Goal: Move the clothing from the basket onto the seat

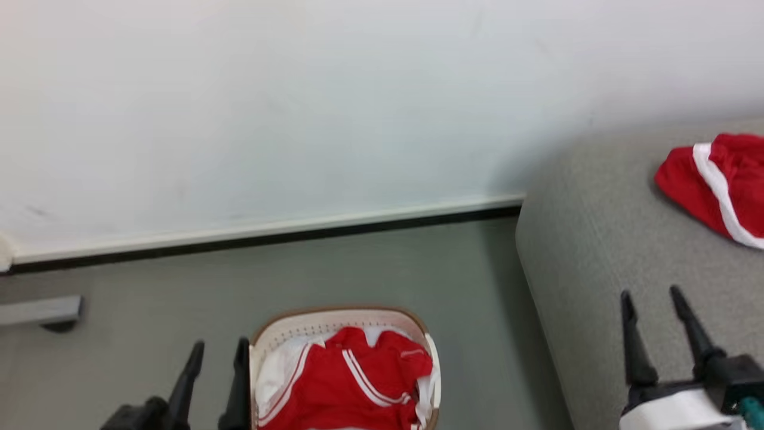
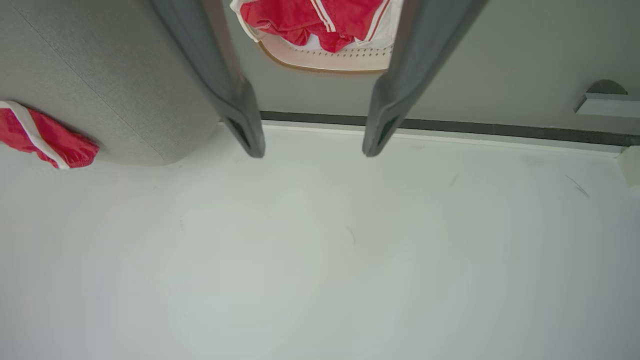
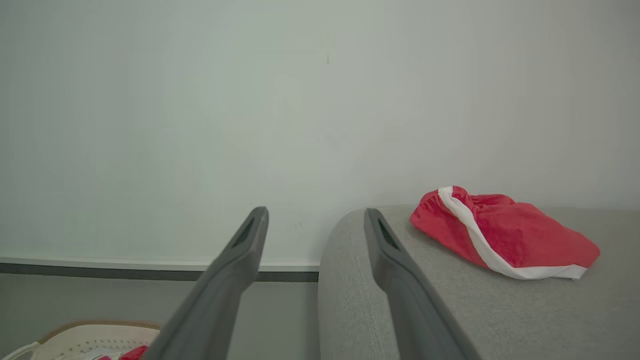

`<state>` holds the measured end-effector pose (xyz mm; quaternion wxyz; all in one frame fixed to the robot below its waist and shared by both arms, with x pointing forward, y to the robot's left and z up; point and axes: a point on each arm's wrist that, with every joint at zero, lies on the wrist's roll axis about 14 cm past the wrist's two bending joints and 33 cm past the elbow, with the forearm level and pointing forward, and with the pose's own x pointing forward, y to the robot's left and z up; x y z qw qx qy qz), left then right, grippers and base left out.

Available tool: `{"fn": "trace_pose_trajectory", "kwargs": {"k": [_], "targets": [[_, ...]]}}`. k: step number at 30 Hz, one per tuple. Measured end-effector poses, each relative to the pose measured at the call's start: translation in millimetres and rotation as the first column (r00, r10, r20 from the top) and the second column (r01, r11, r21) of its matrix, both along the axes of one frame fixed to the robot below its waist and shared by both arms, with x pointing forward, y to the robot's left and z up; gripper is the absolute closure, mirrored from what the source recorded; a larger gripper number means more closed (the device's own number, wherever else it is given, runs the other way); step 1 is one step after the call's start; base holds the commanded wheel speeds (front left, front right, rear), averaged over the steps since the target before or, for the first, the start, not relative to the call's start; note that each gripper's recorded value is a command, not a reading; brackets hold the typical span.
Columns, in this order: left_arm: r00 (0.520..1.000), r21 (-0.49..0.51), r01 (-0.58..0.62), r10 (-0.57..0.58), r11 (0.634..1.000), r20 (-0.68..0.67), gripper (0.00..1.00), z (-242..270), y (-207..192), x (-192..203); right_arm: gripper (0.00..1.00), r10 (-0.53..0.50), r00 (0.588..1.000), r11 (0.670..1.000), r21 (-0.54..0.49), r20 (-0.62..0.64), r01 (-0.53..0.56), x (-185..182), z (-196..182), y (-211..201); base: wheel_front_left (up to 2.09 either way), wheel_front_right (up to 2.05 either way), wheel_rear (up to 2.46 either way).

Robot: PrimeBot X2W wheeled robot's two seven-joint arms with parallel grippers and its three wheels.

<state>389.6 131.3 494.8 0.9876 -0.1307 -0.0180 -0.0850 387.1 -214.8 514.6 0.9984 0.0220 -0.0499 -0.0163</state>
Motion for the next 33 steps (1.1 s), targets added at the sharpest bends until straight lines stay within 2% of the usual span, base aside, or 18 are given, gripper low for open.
{"fn": "trace_pose_trajectory", "kwargs": {"k": [5,12,33], "targets": [[0.999,0.047,-0.041,0.04,0.998,0.027,0.0,7,15,-23,0.0,0.071,0.997,0.995,0.076,-0.018,-0.069,-23,-9,27,0.0,0.0,0.0],[0.997,0.061,-0.066,0.063,0.996,0.04,0.0,10,23,-38,0.0,0.117,0.992,0.988,0.101,-0.042,-0.112,-39,-19,44,0.0,0.0,0.0],[0.999,0.058,-0.054,0.054,0.997,0.007,0.0,0,18,-39,0.0,0.136,0.987,0.987,0.104,-0.092,-0.126,-42,-35,50,0.0,0.0,0.0]]}}
